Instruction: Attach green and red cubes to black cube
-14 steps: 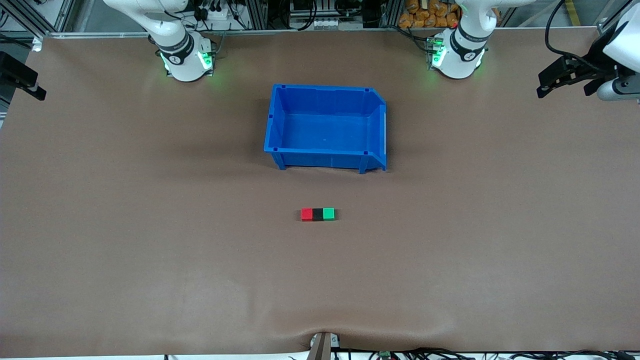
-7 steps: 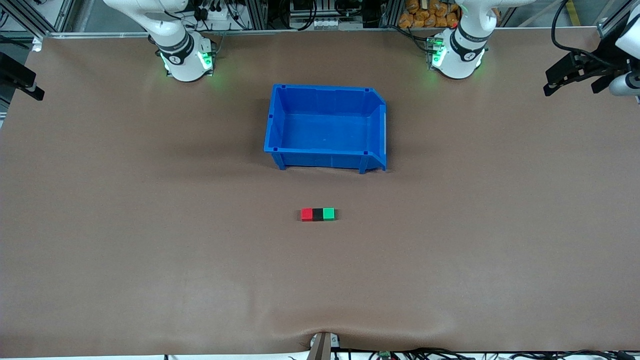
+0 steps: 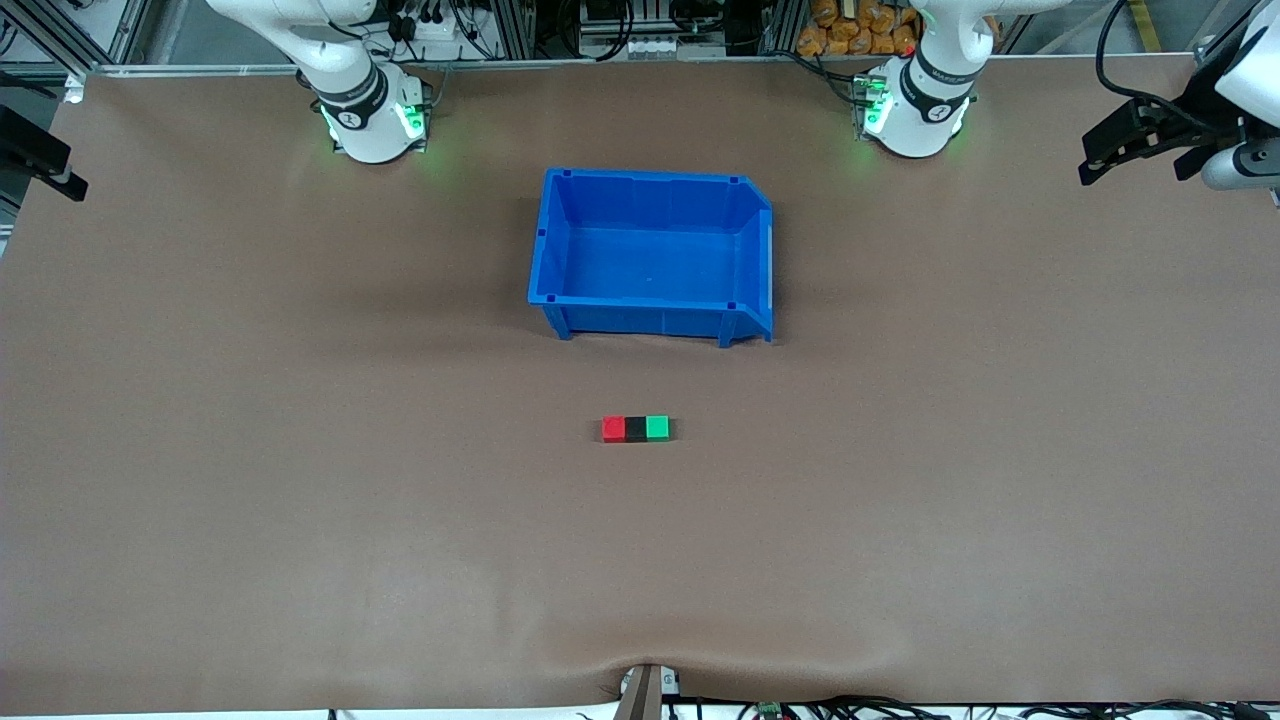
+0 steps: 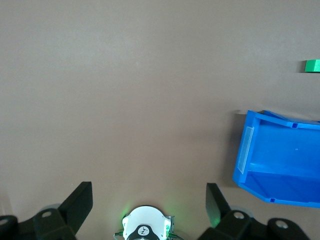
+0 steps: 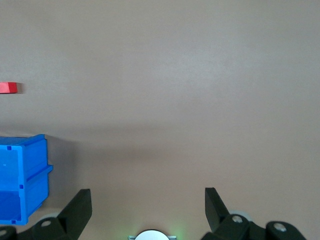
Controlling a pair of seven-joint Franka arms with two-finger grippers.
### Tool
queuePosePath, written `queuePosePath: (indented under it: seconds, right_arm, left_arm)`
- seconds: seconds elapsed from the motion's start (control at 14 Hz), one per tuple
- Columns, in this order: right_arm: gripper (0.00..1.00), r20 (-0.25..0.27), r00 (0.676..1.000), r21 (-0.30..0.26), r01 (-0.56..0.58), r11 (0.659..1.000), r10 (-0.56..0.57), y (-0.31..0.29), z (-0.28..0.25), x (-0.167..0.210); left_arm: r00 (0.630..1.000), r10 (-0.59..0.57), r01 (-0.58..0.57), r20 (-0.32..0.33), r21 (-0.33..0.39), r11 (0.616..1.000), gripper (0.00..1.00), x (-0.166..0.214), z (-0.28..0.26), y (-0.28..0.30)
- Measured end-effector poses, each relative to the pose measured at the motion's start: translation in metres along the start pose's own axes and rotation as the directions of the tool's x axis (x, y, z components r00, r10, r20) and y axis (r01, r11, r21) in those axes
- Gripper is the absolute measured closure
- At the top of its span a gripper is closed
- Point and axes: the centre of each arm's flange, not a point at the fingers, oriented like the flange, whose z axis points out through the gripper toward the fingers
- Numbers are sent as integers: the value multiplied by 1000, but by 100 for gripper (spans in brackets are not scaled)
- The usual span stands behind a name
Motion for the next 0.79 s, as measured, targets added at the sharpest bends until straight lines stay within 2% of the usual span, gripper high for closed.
queuePosePath:
  seconds: [0.79]
  right_arm:
    - [0,2,1000,0,-1,1000,1,1,1,1]
  left_arm:
    - [1000,2,-2,20,2,1000,0,2,5,0]
